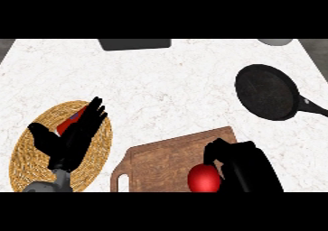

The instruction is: Pick the tomato from the cutting board and place it in the pan

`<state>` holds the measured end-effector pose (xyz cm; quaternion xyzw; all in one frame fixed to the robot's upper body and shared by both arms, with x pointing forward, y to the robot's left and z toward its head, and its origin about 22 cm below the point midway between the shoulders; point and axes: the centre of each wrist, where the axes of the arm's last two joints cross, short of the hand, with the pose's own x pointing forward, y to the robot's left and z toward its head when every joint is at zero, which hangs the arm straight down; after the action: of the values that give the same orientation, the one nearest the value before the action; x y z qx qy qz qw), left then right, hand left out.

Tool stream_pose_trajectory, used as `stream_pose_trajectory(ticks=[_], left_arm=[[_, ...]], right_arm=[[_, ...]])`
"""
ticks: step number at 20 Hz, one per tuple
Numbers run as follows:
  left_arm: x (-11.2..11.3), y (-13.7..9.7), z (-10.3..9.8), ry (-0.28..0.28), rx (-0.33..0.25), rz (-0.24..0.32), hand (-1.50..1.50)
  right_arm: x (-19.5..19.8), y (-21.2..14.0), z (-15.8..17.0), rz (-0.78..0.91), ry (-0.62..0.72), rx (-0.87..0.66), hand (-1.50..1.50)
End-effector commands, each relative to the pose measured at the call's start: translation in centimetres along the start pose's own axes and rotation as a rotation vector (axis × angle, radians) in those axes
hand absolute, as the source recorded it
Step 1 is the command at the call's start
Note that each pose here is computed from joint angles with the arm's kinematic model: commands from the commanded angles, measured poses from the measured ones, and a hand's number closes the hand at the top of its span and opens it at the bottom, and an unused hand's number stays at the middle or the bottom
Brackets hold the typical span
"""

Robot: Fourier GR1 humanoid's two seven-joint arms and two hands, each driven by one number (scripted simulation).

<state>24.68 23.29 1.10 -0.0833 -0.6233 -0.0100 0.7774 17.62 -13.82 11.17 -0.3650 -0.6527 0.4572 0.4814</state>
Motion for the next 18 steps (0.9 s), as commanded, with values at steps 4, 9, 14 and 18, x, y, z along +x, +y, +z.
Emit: stream_pose_trajectory(ticks=[4, 9, 14, 18], left_arm=[[0.6, -0.7, -0.5, -0.012, -0.042, -0.019, 0.00], [-1.2, -1.2, 1.0, -0.031, -0.056, -0.022, 0.00], [0.5, -0.3, -0.8, -0.012, -0.075, -0.038, 0.00], [1.2, -0.3, -0.6, -0.016, -0.079, -0.020, 0.00]], right_arm=[[-2.1, -3.6, 3.9, -0.350, 0.060, -0.176, 1.50], [-6.6, -1.6, 3.4, -0.416, 0.151, -0.229, 1.50], [-12.3, -2.0, -0.2, -0.279, 0.166, -0.263, 1.50], [-17.0, 0.9, -1.1, -0.218, 0.169, -0.297, 1.50]])
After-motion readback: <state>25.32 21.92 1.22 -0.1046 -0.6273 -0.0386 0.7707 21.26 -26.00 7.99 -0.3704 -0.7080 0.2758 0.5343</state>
